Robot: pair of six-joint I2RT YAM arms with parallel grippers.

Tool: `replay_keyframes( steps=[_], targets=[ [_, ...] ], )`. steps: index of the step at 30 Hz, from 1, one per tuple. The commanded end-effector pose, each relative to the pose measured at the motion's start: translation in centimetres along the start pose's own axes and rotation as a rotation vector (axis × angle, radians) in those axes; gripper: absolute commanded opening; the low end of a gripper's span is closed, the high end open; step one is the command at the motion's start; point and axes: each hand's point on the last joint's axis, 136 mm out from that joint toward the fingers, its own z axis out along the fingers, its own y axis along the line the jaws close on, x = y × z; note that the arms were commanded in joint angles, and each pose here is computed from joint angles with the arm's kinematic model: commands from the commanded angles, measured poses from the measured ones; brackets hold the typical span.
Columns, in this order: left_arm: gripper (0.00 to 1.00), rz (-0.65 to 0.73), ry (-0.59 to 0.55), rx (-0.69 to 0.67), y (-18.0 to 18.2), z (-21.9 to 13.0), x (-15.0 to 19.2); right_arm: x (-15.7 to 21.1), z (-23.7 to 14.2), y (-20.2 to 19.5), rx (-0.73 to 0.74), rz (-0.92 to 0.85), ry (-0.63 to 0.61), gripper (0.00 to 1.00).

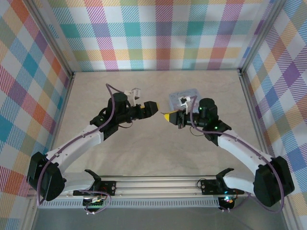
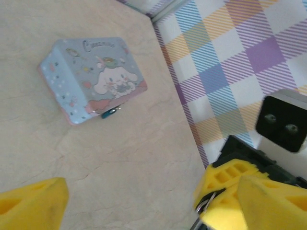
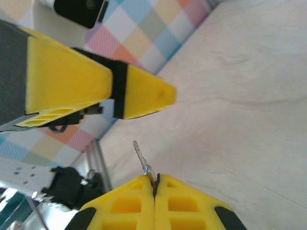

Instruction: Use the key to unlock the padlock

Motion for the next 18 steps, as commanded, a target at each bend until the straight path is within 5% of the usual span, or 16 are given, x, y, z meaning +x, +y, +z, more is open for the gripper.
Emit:
replay_keyframes(
  steps=[1, 8, 18],
  targets=[
    [0.96, 0.006, -0.046, -0.018, 0.5, 0.4, -0.7, 1.2, -1.7, -3.0, 0.210, -0.028, 0.032, 0.00],
    [0.99, 0.020, 0.003, -0.016, 0.5, 3.7, -0.5, 0.6, -5.8, -5.7, 0.497, -0.055, -0.029, 0.00],
    [0.97, 0.044, 0.090, -0.015, 0.2, 10.6, 0.1, 1.2, -7.3, -3.2, 0.415, -0.152, -0.087, 0.00]
  ],
)
